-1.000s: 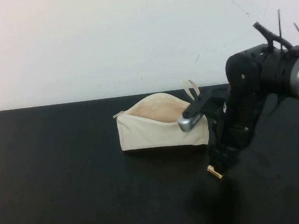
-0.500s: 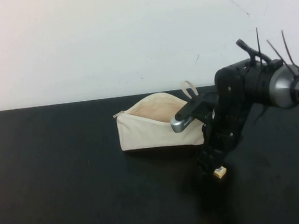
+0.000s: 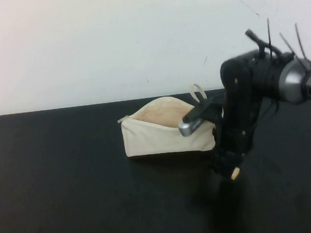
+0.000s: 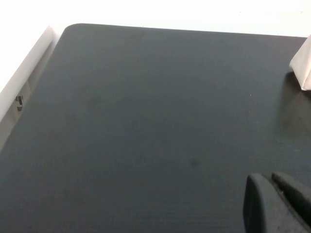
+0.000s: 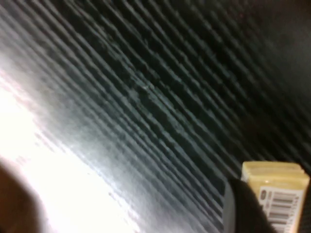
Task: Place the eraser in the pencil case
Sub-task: Pick up the eraser from the table, then place the eraser on the pencil case
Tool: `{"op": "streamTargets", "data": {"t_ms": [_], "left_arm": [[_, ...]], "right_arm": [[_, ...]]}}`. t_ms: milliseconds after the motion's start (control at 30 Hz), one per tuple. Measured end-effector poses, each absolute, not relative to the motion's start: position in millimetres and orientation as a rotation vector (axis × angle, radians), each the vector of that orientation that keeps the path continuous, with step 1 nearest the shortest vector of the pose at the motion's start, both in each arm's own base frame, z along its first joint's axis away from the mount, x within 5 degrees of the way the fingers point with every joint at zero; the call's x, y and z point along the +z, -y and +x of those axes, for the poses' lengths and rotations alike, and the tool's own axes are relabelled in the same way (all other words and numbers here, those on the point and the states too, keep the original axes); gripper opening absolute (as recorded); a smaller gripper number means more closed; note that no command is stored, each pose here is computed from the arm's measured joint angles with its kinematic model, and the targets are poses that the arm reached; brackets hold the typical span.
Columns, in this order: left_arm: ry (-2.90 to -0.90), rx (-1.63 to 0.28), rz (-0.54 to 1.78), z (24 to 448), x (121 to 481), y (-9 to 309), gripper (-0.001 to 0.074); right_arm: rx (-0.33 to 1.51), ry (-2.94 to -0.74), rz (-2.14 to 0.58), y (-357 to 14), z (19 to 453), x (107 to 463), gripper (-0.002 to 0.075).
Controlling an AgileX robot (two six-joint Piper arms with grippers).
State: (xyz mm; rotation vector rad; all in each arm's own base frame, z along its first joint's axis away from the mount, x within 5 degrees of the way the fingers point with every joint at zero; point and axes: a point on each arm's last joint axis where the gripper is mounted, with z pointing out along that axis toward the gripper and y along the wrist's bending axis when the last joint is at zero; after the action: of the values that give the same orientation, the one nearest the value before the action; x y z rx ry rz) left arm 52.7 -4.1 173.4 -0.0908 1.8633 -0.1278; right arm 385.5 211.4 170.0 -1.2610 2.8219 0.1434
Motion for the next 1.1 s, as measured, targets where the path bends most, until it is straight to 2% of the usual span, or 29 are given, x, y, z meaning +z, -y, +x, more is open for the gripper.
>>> {"op": "streamTargets", "data": {"t_ms": [133,300,433,533,733,933,1100], "left_arm": [[-1.863,-0.128,-0.091,52.7,173.4,4.1,-0.0003],[-1.863,-0.128,-0.091,52.7,173.4,4.1,-0.0003],[-1.863,-0.128,-0.091,52.7,173.4,4.1,-0.0003],[-1.863,-0.128,-0.091,52.7,173.4,4.1,-0.0003],[-1.863,-0.128,-0.091,52.7,173.4,4.1,-0.0003],[-1.863,-0.128,-0.091,52.7,173.4,4.1,-0.0003],[-1.863,-0.128,-0.091,52.7,173.4,4.1,-0.0003]], "right_arm": [[0.15,-2.75,-1.242,-212.2,386.7,210.8,0.0201],[0.215,-2.514,-1.251,-214.6,381.5,281.5,0.0201],[0.273,-2.308,-1.192,-224.5,390.6,309.4,0.0201],[0.312,-2.218,-1.12,-232.9,402.1,308.7,0.0201],[0.36,-2.151,-1.101,-245.4,418.5,285.6,0.0213],[0.366,-2.147,-1.09,-250.0,427.1,268.1,0.0386],[0.395,-2.171,-1.024,-248.9,426.5,272.6,0.0413]]}}
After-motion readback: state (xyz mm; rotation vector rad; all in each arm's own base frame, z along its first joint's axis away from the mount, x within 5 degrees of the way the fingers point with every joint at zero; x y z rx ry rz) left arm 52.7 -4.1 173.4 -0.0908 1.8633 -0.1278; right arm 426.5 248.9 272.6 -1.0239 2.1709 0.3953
